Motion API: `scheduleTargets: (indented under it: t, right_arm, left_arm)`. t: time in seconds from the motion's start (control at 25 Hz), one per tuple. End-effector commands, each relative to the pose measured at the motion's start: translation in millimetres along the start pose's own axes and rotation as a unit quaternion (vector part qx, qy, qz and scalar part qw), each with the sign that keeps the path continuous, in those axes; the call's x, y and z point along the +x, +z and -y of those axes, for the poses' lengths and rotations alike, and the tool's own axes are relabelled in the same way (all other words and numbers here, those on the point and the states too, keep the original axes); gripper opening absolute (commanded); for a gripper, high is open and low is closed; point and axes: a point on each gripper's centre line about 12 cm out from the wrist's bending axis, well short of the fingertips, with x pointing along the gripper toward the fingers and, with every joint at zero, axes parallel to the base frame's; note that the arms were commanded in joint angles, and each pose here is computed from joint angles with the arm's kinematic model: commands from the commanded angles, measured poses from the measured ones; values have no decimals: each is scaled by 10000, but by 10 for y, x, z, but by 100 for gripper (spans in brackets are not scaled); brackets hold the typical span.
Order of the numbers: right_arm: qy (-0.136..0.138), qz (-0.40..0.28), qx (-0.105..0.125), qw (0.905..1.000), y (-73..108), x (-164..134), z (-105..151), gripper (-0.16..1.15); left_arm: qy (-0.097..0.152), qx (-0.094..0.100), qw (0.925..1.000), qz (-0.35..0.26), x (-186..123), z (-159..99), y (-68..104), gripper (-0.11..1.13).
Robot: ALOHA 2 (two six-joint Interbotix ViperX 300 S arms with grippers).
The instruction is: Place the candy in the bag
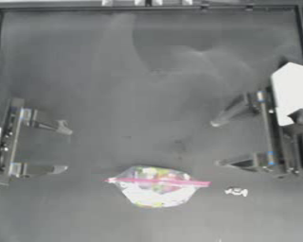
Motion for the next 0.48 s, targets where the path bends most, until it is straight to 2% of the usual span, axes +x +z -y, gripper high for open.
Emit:
scheduleTargets:
  t: [0.04, 0.28, 0.48]
  right_arm:
    - [-17, -80, -80, 9999, 225, 52, -100, 100]
    - [-295, -517, -193, 9980, 381, 273, -227, 100]
    - [-495, -767, -151, 9957, 462, 484, -299, 100]
  left_arm:
    - [-1, -5, 10000, 15, 62, 2, 7, 100]
    - [5, -12, 10000, -8, 87, 1, -34, 100]
    - [15, -14, 10000, 30, 94, -3, -33, 100]
